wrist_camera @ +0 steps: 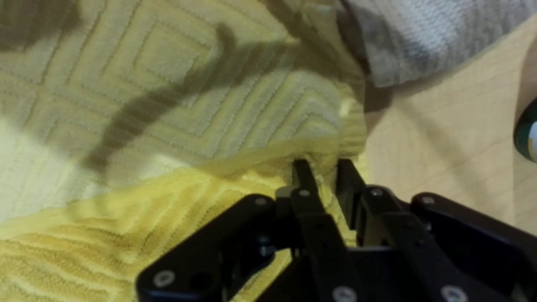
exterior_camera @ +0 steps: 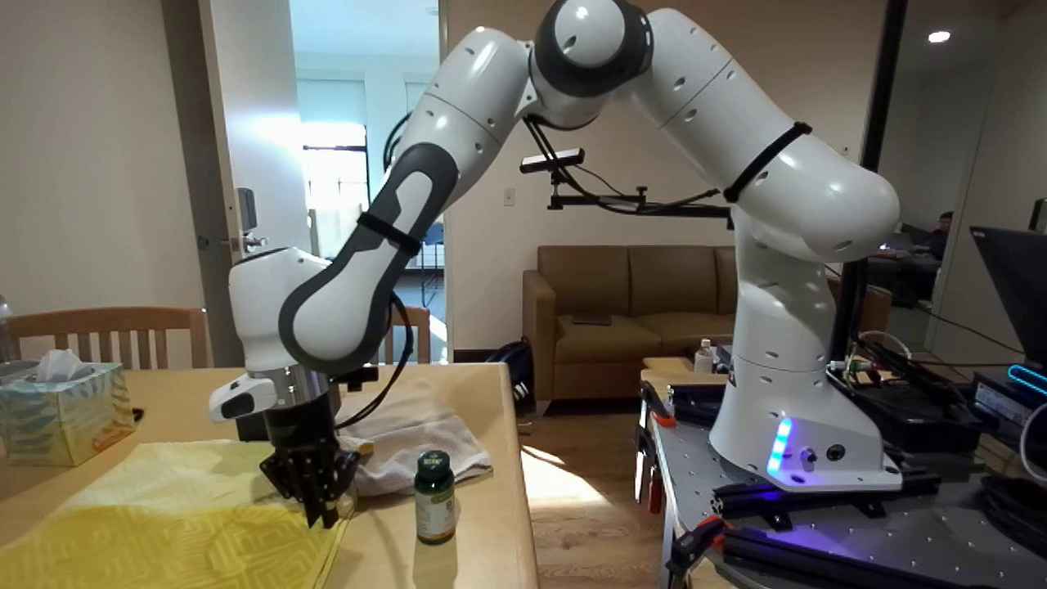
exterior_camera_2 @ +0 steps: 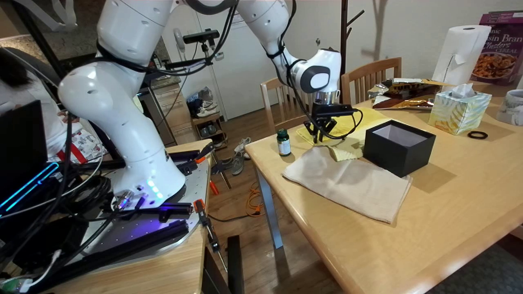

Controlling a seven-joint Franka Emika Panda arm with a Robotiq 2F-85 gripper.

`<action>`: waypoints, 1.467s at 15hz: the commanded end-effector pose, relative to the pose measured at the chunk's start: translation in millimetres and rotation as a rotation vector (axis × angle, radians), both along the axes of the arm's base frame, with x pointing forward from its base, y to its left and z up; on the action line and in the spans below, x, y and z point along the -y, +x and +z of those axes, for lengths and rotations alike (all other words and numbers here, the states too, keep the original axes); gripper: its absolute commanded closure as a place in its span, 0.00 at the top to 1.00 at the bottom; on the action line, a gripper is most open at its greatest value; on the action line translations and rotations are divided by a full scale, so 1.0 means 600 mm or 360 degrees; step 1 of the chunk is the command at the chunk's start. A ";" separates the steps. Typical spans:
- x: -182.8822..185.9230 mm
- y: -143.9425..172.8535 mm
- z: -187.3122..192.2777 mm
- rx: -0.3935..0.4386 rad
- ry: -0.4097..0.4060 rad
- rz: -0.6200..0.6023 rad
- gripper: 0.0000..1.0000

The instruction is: Fold the towel.

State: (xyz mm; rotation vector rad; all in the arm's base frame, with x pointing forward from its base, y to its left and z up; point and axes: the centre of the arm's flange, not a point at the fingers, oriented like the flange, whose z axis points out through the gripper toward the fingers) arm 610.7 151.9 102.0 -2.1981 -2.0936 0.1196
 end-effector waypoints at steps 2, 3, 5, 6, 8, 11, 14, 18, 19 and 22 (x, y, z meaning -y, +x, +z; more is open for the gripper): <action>0.007 0.005 -0.017 -0.0064 0.0006 -0.0013 0.00; 0.007 0.006 -0.018 -0.0069 0.0005 -0.0014 0.00; 0.004 0.008 -0.013 -0.0103 -0.0009 -0.0013 0.01; 0.003 0.009 -0.010 -0.0149 -0.0039 -0.0035 0.01; 0.001 0.005 -0.007 -0.0244 -0.0115 -0.0119 0.01; 0.000 -0.006 -0.001 -0.0408 -0.0216 -0.0259 0.01; -0.014 -0.014 0.025 -0.0460 -0.0194 -0.0340 0.01; -0.046 -0.008 0.064 -0.0417 -0.0094 -0.0400 0.01; -0.052 -0.008 0.072 -0.0415 -0.0090 -0.0420 0.01; -0.062 -0.010 0.097 -0.0422 -0.0094 -0.0492 0.01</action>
